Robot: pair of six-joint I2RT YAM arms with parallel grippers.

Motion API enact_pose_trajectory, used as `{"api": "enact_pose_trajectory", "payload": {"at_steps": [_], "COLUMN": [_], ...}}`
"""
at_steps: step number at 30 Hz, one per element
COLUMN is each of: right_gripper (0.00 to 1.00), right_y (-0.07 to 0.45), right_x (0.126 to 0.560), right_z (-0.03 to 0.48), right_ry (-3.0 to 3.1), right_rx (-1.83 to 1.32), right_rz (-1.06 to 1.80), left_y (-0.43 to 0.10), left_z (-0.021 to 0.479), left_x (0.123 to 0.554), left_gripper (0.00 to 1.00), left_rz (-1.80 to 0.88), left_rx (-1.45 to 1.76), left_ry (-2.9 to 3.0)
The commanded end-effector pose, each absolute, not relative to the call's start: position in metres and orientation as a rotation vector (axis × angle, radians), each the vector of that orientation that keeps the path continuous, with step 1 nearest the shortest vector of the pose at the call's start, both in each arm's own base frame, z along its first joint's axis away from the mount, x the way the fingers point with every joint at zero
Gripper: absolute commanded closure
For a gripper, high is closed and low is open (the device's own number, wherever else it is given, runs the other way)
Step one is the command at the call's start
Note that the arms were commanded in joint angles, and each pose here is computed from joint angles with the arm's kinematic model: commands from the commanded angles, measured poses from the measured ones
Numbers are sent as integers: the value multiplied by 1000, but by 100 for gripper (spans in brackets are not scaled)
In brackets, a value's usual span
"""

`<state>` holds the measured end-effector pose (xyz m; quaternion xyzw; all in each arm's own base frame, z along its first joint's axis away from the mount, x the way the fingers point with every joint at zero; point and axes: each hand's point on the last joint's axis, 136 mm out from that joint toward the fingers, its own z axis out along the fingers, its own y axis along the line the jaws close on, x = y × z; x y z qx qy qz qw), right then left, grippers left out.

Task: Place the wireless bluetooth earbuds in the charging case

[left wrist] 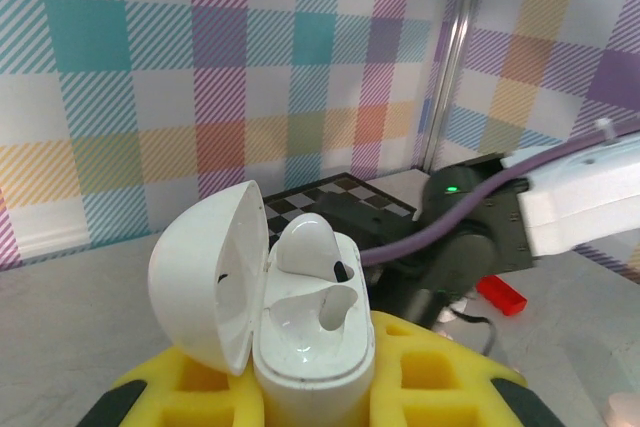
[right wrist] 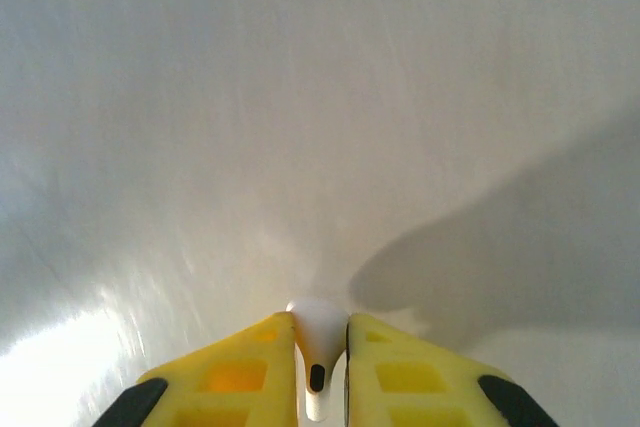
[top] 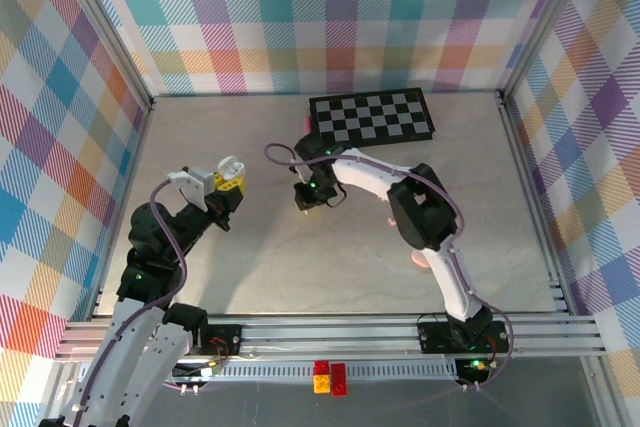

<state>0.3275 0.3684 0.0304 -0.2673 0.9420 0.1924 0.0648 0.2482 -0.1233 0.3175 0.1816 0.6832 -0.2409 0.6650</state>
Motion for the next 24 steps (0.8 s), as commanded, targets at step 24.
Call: {"api": "enact_pose_trajectory", "payload": {"at_steps": [24], "right_gripper": [73], "right_y": [268], "right_x": [236], "right_z": [25], "right_ry": [2974], "right_rx": [-556], "right_rz": [476], "left_y": [-137], "left_z": [334], "left_x": [243], "left_gripper": [96], "left_rz": [-622], "left_rx": [485], "left_ry": [1506]}}
